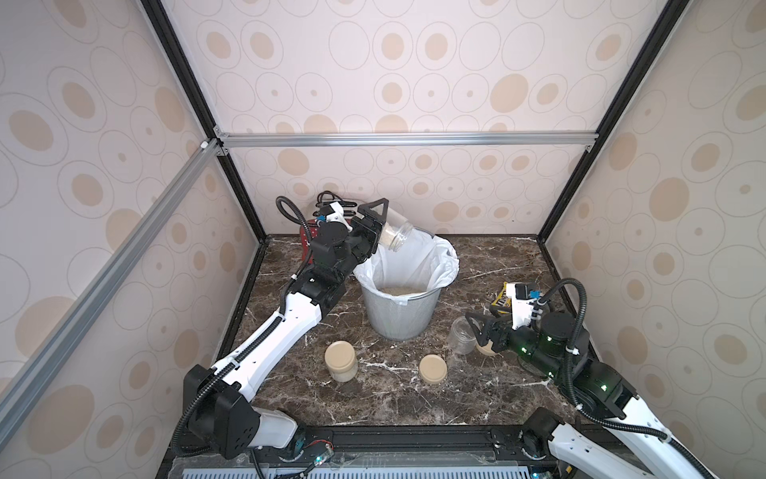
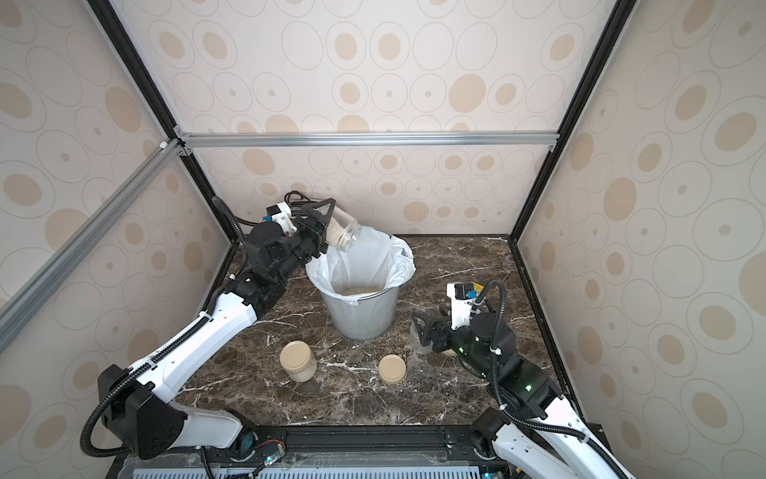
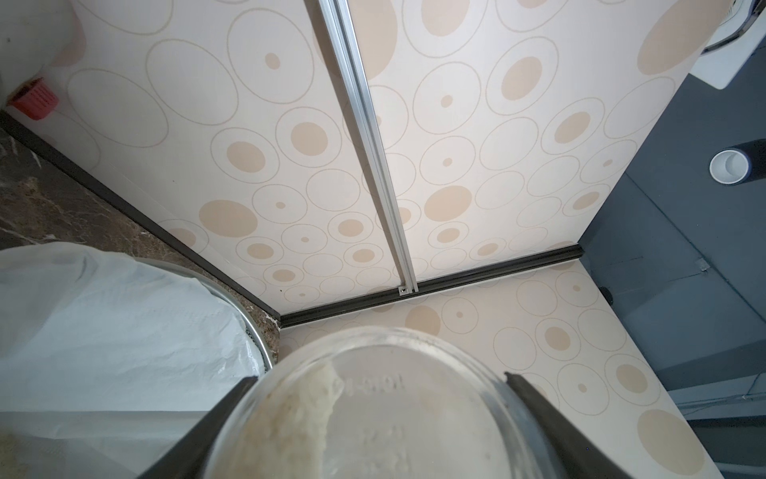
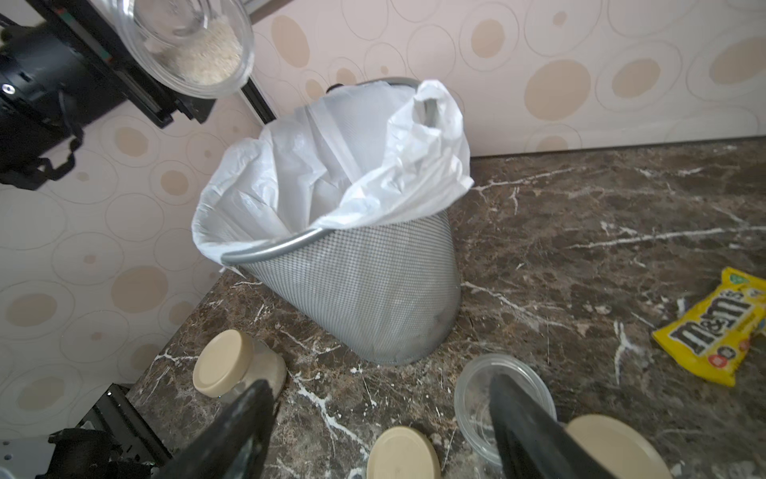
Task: Empty moldy rice from jars
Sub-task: Pour the moldy rice from the jar into the trash bin.
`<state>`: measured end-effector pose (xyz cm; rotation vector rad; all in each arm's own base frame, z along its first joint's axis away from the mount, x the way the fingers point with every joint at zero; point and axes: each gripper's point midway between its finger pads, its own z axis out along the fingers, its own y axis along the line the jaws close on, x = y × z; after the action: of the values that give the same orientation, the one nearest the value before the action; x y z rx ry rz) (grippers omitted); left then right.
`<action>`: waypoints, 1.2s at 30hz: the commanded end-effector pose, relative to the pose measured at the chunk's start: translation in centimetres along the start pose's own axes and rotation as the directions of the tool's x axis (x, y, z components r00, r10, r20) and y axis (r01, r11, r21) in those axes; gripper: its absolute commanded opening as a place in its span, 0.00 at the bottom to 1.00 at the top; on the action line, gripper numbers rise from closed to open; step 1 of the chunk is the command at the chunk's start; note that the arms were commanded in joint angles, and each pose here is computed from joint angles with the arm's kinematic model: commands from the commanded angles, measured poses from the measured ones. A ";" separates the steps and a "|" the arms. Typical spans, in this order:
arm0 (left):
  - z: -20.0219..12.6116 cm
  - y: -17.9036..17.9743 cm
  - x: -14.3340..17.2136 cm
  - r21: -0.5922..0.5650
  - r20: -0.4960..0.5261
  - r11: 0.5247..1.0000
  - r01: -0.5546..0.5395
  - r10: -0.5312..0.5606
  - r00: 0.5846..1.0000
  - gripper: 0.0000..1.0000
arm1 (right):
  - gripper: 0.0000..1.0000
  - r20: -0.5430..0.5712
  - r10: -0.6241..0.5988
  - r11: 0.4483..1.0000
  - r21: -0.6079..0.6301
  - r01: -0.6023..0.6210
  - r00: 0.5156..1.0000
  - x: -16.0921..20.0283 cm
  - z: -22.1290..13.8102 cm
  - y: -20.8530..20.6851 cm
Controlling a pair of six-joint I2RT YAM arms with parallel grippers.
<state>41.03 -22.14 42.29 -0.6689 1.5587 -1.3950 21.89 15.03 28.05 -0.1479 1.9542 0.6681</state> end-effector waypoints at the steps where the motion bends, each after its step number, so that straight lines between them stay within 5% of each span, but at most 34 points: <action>1: -1.9 -7.0 -2.5 0.152 0.074 0.984 -0.095 0.084 0.994 0.45 | 0.83 -0.041 0.079 0.996 0.055 -0.077 0.996 2.0 0.3 -1.4; 12: -3.2 -8.1 -3.3 0.106 0.110 0.963 -0.247 0.235 0.966 0.45 | 0.83 -0.145 0.122 0.991 0.072 -0.112 0.982 4.9 2.3 -1.8; 36: -3.4 -7.1 -3.3 0.069 0.113 0.957 -0.282 0.274 0.955 0.46 | 0.84 -0.107 0.133 0.989 0.080 -0.124 0.985 5.0 1.6 -2.4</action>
<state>40.02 -20.88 43.76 -0.4793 1.6148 -1.1477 21.67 15.02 22.15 -0.0305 2.1121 0.6932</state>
